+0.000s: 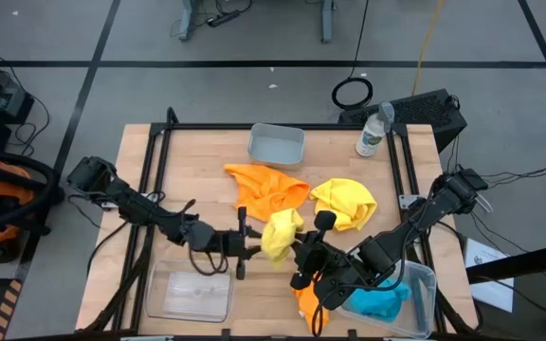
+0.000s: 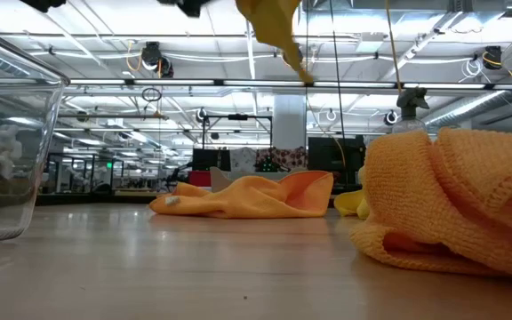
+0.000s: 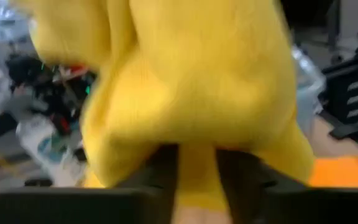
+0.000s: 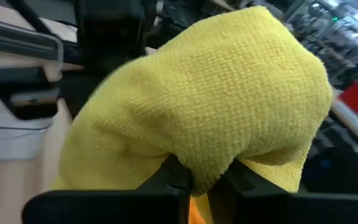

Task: Sort microfiber towel by color & place in baskets
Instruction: Put the left yellow microfiber cloth into the gray bin

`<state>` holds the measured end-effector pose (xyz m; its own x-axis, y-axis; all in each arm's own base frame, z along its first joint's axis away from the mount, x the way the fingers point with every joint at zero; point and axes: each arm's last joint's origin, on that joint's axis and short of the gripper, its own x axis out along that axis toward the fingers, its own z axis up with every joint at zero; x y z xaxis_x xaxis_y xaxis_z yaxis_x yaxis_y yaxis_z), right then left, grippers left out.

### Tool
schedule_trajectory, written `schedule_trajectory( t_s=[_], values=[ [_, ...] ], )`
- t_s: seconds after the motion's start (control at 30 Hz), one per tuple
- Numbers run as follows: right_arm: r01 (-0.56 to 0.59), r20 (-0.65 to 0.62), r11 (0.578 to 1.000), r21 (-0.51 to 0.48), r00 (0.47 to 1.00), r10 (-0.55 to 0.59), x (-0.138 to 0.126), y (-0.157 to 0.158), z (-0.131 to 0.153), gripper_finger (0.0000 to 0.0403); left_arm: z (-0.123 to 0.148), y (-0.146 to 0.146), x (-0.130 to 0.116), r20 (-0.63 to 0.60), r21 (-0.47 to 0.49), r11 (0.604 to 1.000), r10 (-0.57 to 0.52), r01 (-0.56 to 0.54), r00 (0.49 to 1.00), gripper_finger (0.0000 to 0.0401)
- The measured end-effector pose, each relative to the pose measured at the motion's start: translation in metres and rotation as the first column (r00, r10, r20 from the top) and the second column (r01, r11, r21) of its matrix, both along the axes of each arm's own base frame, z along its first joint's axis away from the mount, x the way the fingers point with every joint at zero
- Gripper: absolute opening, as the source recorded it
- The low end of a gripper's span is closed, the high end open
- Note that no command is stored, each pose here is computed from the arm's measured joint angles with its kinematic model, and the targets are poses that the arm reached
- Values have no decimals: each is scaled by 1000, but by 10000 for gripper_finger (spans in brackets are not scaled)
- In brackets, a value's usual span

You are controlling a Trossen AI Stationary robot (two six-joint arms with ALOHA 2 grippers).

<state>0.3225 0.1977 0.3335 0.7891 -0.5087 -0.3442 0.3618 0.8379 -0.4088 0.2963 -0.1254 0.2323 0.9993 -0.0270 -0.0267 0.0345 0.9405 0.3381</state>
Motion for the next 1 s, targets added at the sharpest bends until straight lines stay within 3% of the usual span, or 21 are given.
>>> schedule_trajectory(
  t_s=[0.1,0.37,0.47,0.77,1.0],
  values=[
    [-9,-1,1000,23,1000,9,0,1,-1,25,7,-4,-2,66,-10,1000,-17,17,998,15],
    [-64,-18,990,128,998,67,1,3,-3,25,11,-6,-4,96,22,996,80,-82,992,4],
    [-84,-29,982,167,996,90,2,5,-6,25,13,-6,-5,119,10,996,84,-85,989,6],
    [-59,-40,985,165,997,66,21,8,-27,26,17,-9,-6,158,53,997,39,-48,987,6],
    [-1,-6,981,194,1000,2,25,1,-28,71,18,-9,-6,163,55,997,38,-48,986,6]
  ],
)
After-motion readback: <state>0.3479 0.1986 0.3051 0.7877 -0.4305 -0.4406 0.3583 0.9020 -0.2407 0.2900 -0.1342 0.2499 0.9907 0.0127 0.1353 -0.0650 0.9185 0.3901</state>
